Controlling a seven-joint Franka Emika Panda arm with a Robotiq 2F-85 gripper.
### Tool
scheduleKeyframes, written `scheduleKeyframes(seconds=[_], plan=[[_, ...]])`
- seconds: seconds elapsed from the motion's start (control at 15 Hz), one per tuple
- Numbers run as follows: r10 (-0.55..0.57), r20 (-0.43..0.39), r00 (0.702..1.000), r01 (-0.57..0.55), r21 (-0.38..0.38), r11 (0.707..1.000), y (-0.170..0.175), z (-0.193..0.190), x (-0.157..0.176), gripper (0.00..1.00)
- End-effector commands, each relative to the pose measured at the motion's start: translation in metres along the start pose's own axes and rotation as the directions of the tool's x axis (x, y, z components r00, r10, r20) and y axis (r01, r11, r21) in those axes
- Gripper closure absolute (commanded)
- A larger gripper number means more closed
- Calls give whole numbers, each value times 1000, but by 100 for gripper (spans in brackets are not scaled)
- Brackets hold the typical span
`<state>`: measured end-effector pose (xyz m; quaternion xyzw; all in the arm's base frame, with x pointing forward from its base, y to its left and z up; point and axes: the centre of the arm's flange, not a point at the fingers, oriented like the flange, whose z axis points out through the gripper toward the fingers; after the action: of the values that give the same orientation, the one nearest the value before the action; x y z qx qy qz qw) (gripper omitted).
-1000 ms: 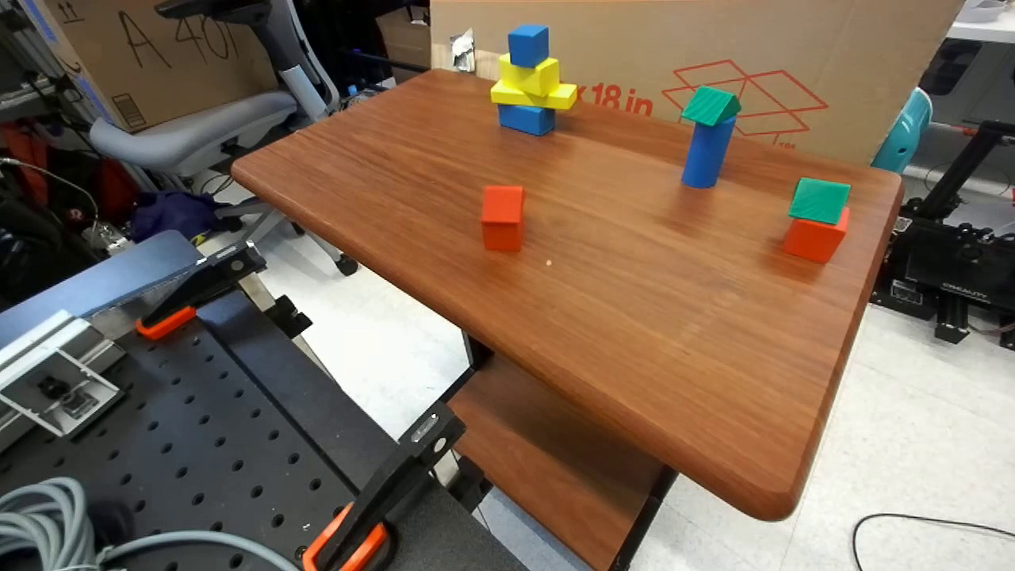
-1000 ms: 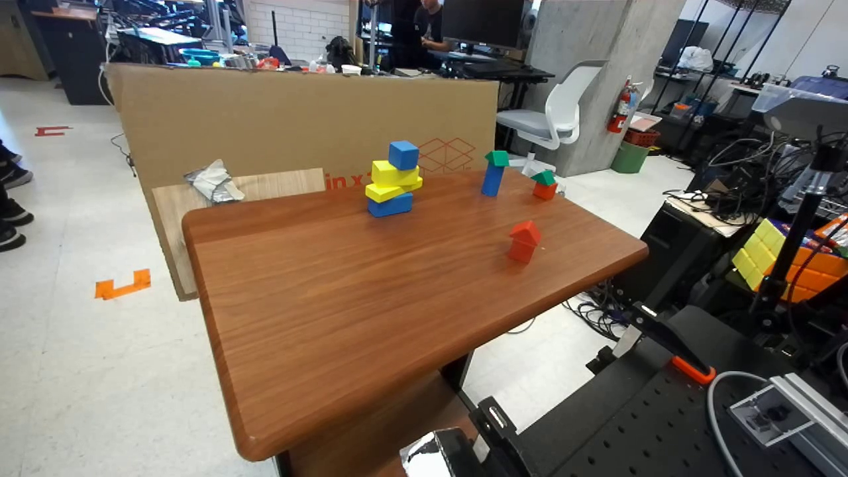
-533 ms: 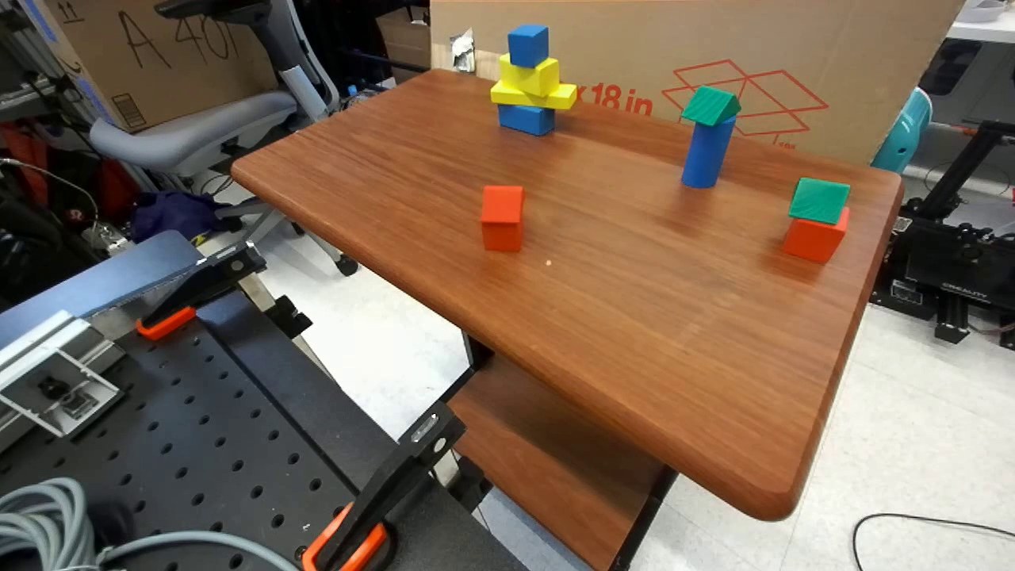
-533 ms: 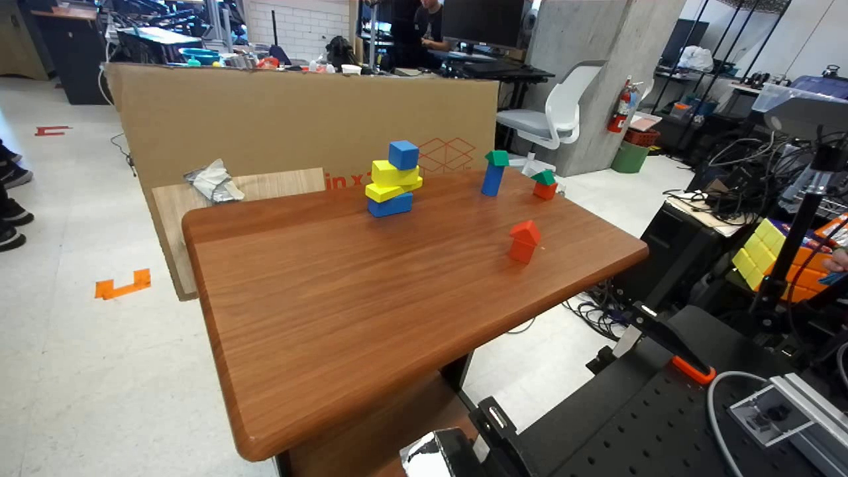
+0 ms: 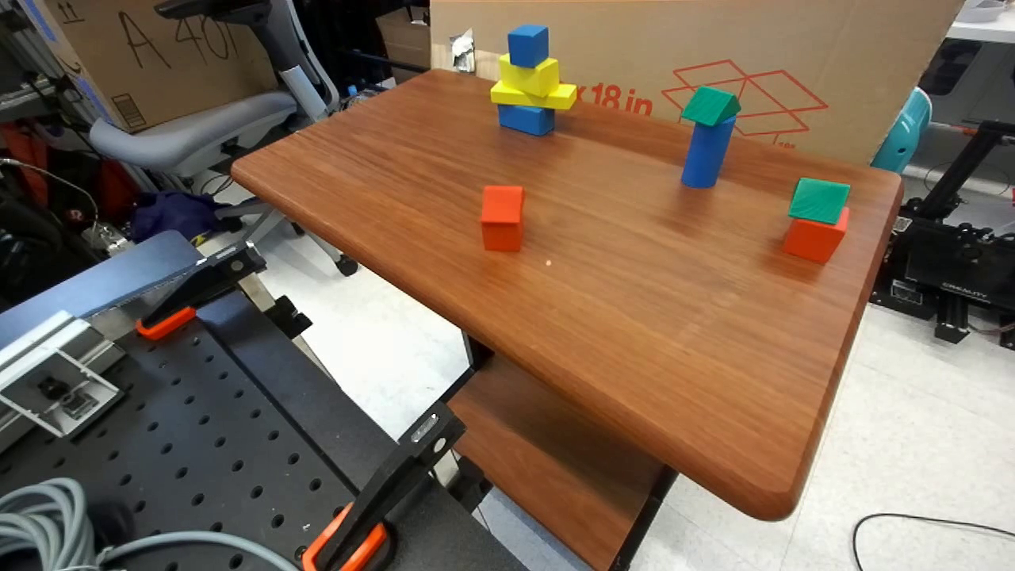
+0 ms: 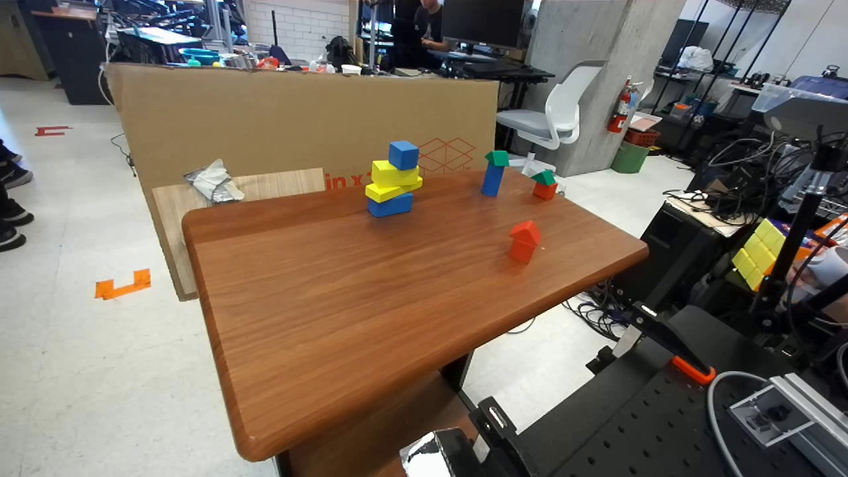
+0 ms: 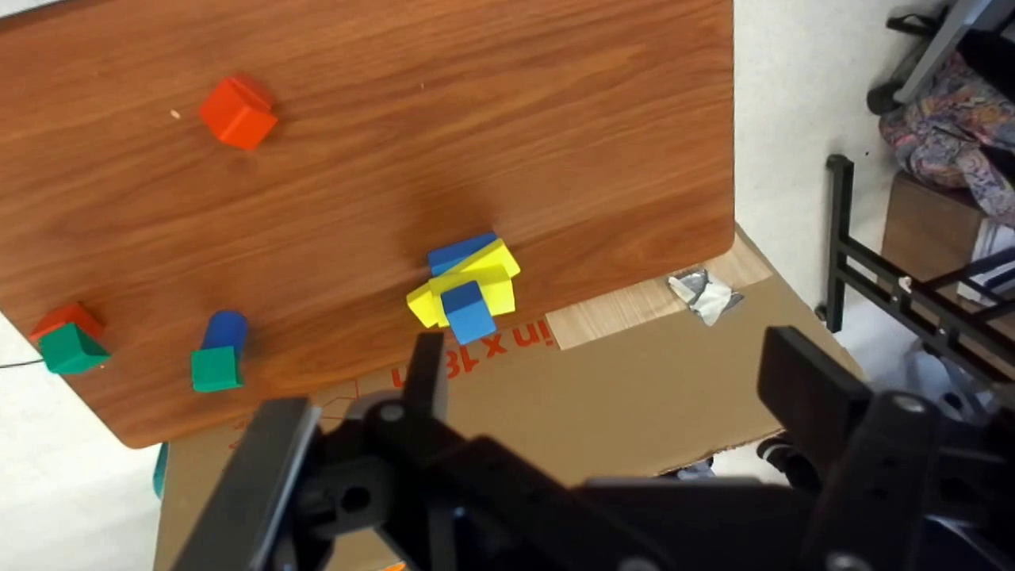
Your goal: Put the cube down on the table
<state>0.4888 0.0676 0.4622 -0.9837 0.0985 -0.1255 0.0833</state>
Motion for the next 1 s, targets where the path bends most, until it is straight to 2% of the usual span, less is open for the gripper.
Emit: scheduleKeyframes(seconds=[0.0, 0.47, 0.93], plan=[[-5, -28, 1000, 5, -23, 1000, 1, 22, 34, 0], [6, 17, 1000, -5, -65, 998, 10, 70, 74, 0], [-35, 90, 995, 46, -126, 991, 24, 132, 97, 0]])
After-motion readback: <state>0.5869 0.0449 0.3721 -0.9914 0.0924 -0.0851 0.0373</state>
